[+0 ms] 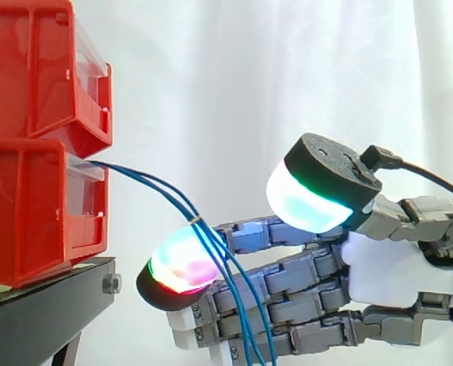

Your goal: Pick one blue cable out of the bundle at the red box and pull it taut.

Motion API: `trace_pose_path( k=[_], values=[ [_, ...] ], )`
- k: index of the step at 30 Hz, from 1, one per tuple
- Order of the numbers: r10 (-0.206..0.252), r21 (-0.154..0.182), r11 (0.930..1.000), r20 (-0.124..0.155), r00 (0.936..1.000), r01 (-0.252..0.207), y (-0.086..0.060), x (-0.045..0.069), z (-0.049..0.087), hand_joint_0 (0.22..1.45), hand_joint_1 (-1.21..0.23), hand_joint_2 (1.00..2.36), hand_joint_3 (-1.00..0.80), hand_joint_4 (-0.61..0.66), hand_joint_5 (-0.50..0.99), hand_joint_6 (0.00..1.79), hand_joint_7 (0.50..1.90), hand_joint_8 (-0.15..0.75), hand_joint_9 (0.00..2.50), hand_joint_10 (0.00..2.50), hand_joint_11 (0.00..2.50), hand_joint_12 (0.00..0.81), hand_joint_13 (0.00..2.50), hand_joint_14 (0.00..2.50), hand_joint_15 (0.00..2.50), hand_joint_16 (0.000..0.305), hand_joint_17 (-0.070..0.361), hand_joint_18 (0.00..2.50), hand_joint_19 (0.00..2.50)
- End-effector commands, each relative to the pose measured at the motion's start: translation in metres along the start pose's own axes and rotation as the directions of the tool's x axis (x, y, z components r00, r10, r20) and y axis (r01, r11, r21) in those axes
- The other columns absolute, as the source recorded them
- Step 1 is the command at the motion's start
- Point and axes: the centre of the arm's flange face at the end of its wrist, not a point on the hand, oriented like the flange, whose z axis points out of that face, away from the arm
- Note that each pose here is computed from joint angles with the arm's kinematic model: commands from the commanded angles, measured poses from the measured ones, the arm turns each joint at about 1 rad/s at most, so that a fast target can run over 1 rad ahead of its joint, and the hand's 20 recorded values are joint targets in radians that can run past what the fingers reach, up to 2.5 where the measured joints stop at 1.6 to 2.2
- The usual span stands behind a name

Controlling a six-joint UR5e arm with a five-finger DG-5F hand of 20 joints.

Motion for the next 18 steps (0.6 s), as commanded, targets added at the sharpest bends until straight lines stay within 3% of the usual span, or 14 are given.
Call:
trace_pose_path(
  k=[1, 2, 7, 10, 13, 18],
  values=[
    [0.002, -0.001, 1.0, -0.001, 1.0, -0.002, -0.003, 0.001, 0.0, 0.54, -0.76, 1.0, -0.5, 0.37, -0.14, 0.5, 0.89, 0.315, 0.43, 0.0, 0.13, 0.378, 0.23, 0.0, 0.1, 0.057, 0.129, 0.12, 0.1],
    [0.002, 0.001, 1.0, -0.004, 1.0, -0.002, -0.008, 0.002, 0.001, 0.55, -0.76, 1.0, -0.5, 0.37, -0.14, 0.5, 0.9, 0.318, 0.44, 0.0, 0.13, 0.375, 0.23, 0.0, 0.11, 0.057, 0.129, 0.13, 0.1],
    [0.025, -0.013, 0.9996, 0.003, 0.9997, -0.025, -0.005, 0.002, 0.003, 0.55, -0.73, 1.0, -0.5, 0.37, -0.13, 0.5, 0.92, 0.327, 0.49, 0.0, 0.15, 0.373, 0.28, 0.0, 0.12, 0.057, 0.128, 0.18, 0.12],
    [0.031, -0.02, 0.9993, 0.005, 0.9995, -0.031, -0.002, 0.001, 0.005, 0.57, -0.72, 1.0, -0.49, 0.35, -0.11, 0.5, 1.04, 0.333, 0.53, 0.0, 0.16, 0.371, 0.3, 0.01, 0.12, 0.055, 0.125, 0.21, 0.12],
    [0.035, -0.028, 0.999, 0.008, 0.9994, -0.034, 0.006, -0.003, 0.011, 0.59, -0.72, 1.0, -0.43, 0.24, -0.1, 0.5, 1.22, 0.332, 0.53, 0.0, 0.19, 0.37, 0.31, 0.0, 0.13, 0.055, 0.124, 0.23, 0.12],
    [0.033, -0.024, 0.9992, 0.01, 0.9994, -0.033, 0.009, -0.004, 0.013, 0.6, -0.73, 1.01, -0.35, 0.2, -0.14, 0.68, 1.0, 0.33, 0.53, 0.0, 0.21, 0.368, 0.32, 0.0, 0.13, 0.055, 0.123, 0.25, 0.13]
  ],
)
